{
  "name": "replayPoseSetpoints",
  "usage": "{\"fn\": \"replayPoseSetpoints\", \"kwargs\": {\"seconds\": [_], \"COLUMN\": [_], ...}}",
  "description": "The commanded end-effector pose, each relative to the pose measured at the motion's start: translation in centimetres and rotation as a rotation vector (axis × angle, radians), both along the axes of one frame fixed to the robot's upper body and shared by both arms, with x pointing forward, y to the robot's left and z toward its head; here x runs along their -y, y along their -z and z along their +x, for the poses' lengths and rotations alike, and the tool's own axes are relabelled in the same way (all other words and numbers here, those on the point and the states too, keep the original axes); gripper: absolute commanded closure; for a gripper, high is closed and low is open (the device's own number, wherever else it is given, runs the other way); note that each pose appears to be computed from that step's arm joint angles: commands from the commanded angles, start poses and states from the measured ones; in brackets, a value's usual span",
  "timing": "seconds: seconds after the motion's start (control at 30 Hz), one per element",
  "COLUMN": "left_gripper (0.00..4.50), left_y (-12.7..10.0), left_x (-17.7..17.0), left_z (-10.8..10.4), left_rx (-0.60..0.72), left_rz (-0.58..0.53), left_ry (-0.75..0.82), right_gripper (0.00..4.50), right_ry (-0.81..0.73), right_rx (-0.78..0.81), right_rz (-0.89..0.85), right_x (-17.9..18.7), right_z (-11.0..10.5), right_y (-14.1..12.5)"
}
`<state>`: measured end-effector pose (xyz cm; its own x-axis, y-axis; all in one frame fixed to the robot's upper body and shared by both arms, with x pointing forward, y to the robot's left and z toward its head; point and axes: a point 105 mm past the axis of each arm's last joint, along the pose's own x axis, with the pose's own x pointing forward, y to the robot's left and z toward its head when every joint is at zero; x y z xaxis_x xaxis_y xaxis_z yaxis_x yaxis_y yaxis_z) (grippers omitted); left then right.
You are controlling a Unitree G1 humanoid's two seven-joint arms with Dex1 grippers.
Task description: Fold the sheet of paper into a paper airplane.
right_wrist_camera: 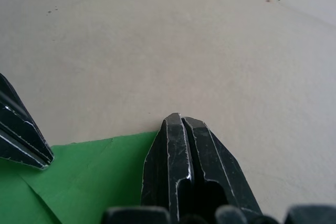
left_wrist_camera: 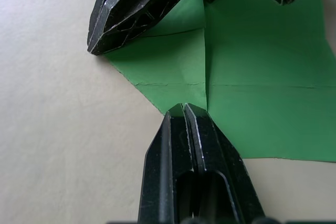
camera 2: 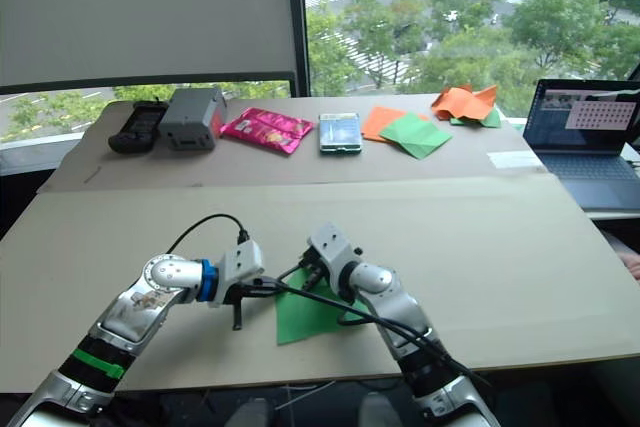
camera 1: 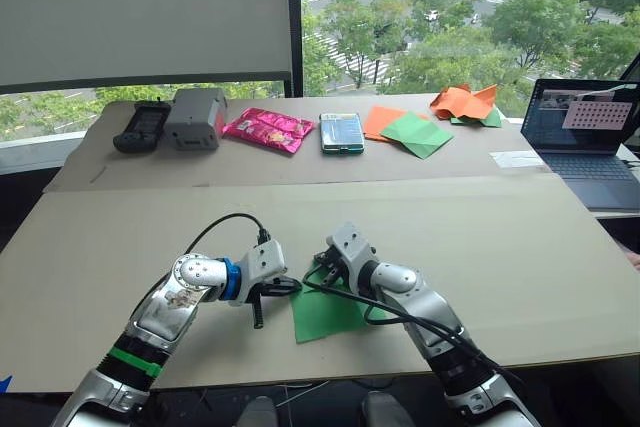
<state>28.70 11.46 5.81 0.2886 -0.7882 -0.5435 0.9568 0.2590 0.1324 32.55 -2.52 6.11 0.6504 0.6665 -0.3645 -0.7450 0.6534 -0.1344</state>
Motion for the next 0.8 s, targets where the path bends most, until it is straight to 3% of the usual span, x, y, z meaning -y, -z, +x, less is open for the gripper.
{"fn": "replayPoseSetpoints", "kwargs": {"seconds": [0.03,0.5,0.63,0.8], "left_gripper": [4.46,4.46,4.46,4.46], "left_y": [2.3,1.6,-1.0,-5.7], "left_x": [-1.4,-1.8,-1.5,-0.8], "left_z": [-1.1,-1.1,-0.2,1.5], "left_rx": [-0.095,-0.067,-0.033,-0.010], "left_rz": [0.068,0.054,-0.031,-0.213], "left_ry": [-0.034,-0.067,-0.097,-0.136], "right_gripper": [4.50,4.50,4.50,4.50], "right_ry": [0.005,0.000,0.000,0.003], "right_rx": [-0.031,-0.019,-0.003,-0.002], "right_rz": [-0.018,-0.017,-0.005,-0.003], "right_x": [0.1,0.0,0.0,0.1], "right_z": [-0.2,0.2,0.3,0.4], "right_y": [0.8,0.4,-0.2,-0.2]}}
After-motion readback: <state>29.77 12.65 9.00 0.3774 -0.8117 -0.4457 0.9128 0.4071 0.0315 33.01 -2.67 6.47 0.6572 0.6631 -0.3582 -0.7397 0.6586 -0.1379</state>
